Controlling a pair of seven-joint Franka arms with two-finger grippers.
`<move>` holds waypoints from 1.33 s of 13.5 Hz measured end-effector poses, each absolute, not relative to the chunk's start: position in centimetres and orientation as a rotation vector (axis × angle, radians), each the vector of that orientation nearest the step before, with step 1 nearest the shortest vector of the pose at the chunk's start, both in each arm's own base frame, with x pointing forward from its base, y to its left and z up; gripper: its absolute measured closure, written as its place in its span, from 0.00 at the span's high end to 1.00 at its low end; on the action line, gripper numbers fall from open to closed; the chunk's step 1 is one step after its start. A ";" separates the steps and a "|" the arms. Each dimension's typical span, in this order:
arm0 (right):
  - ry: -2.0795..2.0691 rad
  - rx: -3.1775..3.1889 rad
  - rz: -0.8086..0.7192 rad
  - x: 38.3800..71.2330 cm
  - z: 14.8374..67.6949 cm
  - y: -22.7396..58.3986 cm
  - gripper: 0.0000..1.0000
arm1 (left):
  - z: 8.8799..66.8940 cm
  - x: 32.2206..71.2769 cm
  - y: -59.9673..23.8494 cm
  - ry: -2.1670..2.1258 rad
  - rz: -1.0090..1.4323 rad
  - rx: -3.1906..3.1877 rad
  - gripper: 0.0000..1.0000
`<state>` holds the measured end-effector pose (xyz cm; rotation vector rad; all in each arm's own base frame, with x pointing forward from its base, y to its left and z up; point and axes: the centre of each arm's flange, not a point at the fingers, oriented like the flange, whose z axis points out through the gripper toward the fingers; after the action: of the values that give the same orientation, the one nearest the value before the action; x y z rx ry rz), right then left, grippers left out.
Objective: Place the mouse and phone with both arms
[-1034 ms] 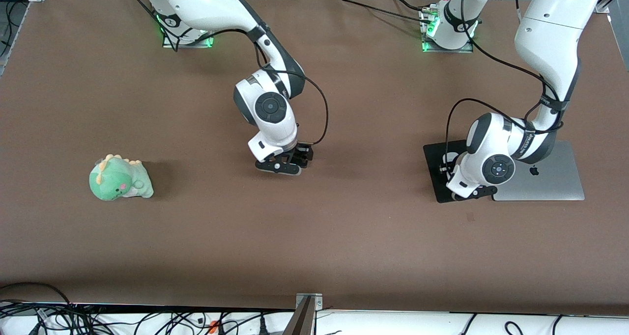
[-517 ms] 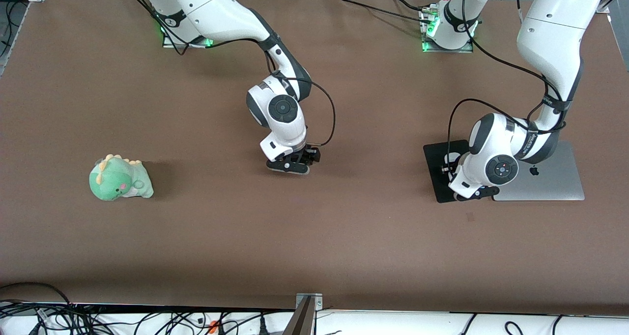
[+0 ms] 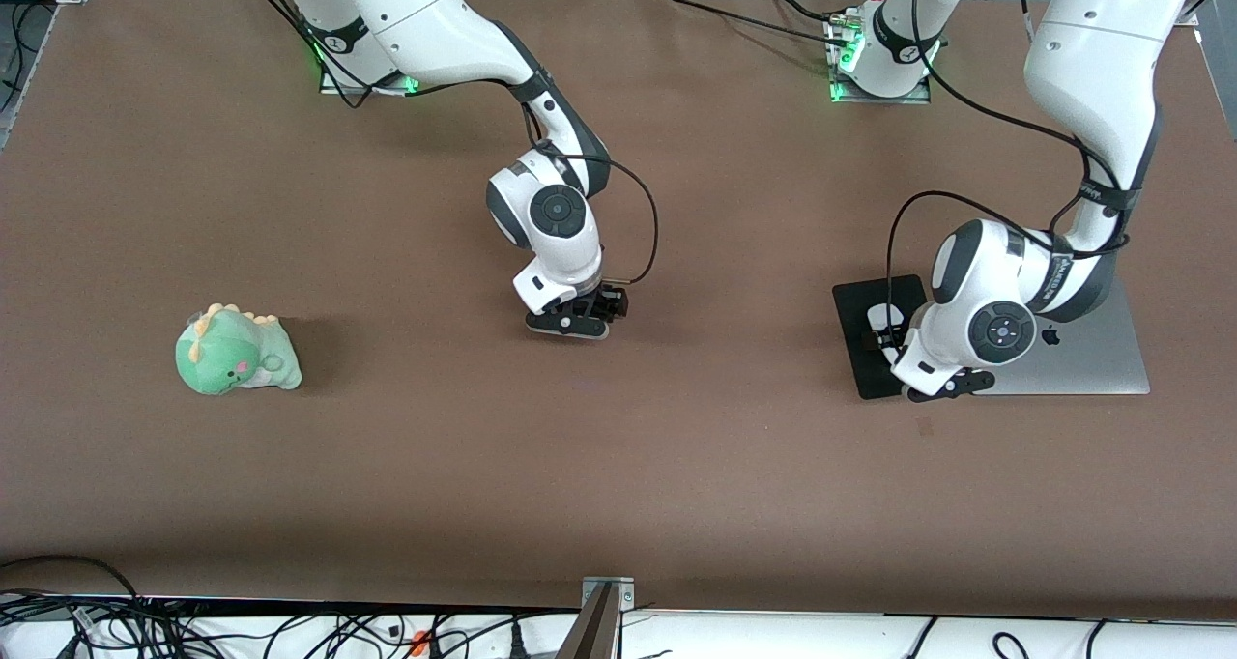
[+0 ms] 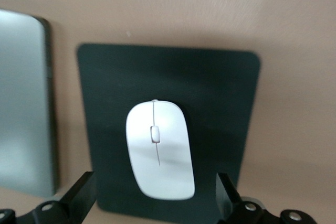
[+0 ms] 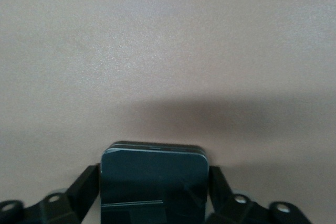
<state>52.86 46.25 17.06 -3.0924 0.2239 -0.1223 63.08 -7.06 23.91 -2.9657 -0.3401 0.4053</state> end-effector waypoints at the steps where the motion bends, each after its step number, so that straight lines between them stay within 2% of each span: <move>1: 0.224 -3.093 -0.123 52.9 17.1 46.2 0.87 | 26.7 63.9 -7.2 -0.344 0.402 -2.958 1.00; 2: 0.224 -3.093 -0.125 52.9 17.2 46.2 0.80 | 29.8 64.8 -7.3 -0.352 0.394 -2.951 1.00; 6: 0.237 -3.127 -0.091 53.9 18.4 45.9 0.80 | 42.2 67.2 -6.7 -0.413 0.342 -2.951 1.00; 9: 0.200 -3.185 -0.009 57.3 22.5 44.4 0.80 | 49.3 67.3 -5.7 -0.463 0.293 -2.966 1.00; 13: 0.031 -3.204 0.075 63.4 26.9 36.4 0.80 | 57.9 65.1 -5.4 -0.513 0.171 -3.053 1.00; 18: 0.015 -3.195 0.099 67.8 28.3 23.5 0.80 | 65.7 60.4 -5.5 -0.457 0.082 -3.083 1.00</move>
<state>67.81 23.50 28.26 -3.1951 0.0152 0.0985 60.39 -5.51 65.69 -3.0830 -0.4571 0.0825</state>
